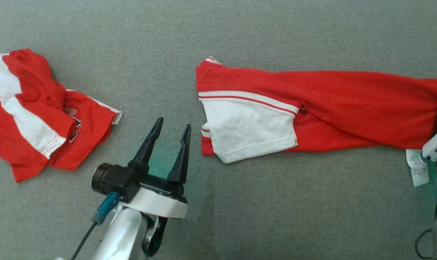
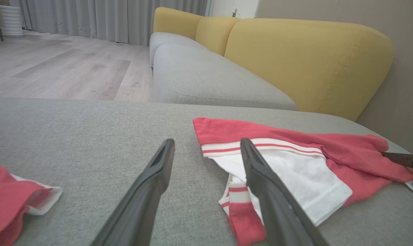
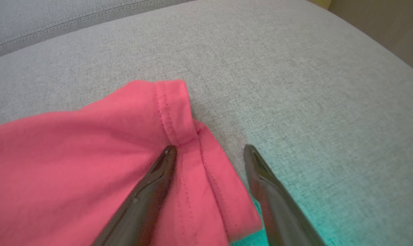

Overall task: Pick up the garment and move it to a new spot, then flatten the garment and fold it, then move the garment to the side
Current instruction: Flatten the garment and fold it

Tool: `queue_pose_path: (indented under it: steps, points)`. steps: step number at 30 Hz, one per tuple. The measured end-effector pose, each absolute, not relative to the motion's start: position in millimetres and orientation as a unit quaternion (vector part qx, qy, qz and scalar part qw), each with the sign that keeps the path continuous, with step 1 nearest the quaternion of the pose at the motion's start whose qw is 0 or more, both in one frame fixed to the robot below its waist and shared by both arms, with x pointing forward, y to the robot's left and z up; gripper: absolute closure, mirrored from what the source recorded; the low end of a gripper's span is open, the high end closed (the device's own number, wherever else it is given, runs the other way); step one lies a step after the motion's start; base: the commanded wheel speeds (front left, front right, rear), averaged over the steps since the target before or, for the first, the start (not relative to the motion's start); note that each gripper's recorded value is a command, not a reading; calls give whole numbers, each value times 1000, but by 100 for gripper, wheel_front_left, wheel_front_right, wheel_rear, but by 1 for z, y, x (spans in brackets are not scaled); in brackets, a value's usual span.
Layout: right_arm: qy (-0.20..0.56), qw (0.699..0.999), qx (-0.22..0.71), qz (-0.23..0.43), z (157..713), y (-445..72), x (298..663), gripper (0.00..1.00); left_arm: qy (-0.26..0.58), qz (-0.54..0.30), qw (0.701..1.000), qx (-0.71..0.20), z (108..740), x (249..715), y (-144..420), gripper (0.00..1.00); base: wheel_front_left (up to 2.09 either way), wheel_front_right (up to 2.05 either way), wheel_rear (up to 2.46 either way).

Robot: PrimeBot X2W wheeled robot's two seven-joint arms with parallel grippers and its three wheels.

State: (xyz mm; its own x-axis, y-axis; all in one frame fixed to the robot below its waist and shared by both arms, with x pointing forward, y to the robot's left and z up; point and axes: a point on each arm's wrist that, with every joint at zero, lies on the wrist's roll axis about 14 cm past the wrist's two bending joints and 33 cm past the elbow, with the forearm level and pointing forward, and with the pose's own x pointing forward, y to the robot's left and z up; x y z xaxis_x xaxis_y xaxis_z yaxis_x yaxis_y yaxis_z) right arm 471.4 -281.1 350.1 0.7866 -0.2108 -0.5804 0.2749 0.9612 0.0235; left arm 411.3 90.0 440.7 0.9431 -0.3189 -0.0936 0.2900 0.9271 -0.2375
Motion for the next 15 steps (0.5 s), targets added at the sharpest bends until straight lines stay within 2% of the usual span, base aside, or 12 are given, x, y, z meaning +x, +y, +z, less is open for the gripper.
queue_pose_path:
  steps: [5, 6, 7, 8, 9, 15]
  points:
    - [303, 940, 87, -129, 349, -276, 474, 0, 65, -159, 979, -110, 441, 413, 88, 0, 0, 0, 0]
    - [305, 939, 94, -127, 349, -274, 473, 10, 65, -159, 979, -111, 441, 413, 88, 0, 0, 0, 0]
    - [306, 938, 101, -126, 349, -273, 474, 32, 65, -160, 979, -111, 441, 413, 88, 0, 0, 0, 0]
    - [308, 937, 107, -123, 349, -270, 474, 59, 65, -160, 979, -111, 441, 413, 88, 0, 0, 0, 0]
    - [310, 937, 111, -118, 348, -267, 475, 100, 65, -161, 979, -111, 441, 413, 87, 0, 0, 0, 0]
    - [311, 934, 145, -99, 354, -253, 477, 100, 60, -164, 978, -111, 444, 413, 86, 0, 0, 0, 0]
